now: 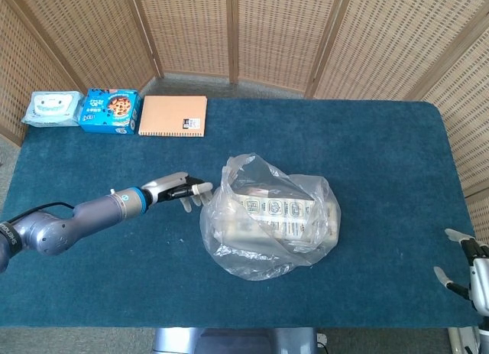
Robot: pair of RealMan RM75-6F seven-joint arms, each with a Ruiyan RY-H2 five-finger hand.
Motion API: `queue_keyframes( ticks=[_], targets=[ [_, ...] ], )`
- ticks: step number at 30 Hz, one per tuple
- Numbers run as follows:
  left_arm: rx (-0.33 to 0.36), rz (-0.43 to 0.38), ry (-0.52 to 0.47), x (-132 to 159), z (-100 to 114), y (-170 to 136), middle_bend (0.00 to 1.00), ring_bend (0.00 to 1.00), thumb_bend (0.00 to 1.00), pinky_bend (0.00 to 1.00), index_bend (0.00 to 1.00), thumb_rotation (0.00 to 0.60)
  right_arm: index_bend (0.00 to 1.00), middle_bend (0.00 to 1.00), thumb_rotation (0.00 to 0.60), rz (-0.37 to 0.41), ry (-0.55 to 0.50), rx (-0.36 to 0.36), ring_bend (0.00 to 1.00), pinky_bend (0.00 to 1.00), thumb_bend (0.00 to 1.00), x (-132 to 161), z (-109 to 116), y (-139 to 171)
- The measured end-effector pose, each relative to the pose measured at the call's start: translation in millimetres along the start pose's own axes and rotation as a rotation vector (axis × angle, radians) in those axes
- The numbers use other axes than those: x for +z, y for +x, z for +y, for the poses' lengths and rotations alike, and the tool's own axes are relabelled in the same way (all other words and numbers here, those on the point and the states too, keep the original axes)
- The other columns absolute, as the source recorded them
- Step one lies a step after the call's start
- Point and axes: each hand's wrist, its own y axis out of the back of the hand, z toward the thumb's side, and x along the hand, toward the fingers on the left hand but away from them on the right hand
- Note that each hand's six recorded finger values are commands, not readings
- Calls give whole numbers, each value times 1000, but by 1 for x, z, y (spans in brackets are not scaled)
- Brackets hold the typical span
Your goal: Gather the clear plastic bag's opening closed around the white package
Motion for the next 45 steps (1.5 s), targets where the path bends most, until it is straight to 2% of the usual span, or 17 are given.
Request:
queue_keyframes(
  ticks=[3,9,11,17,25,30,36,45],
  targets=[
    [-3,21,1,-7,1,-2,367,316,85,395,335,0,234,328,600,2,0,-2,353,355,243,0,1,0],
    [48,-52,-61,14,17,-17,367,316,86,395,335,0,235,326,600,9,-4,-6,353,355,243,3,1,0],
    [53,-74,-113,19,22,-22,366,316,86,396,335,0,235,325,600,12,-7,-6,353,356,243,4,1,0],
    [16,-89,-279,21,26,-22,366,316,86,401,335,0,234,323,600,15,-7,-8,353,355,242,5,1,1],
    [-41,-110,-390,29,24,-10,366,316,86,407,334,0,234,322,600,7,-5,-15,353,355,243,3,4,3],
    [-70,-112,-394,34,16,1,366,316,86,407,335,0,234,322,598,5,-7,-13,353,356,243,3,3,4],
    [-100,-79,-352,28,2,11,366,316,87,407,335,0,234,321,598,-3,-8,-12,353,355,243,0,3,4],
    [-84,-8,-228,6,-6,19,366,316,88,408,334,0,234,319,600,-6,-12,-9,353,355,243,-2,1,6]
  ],
)
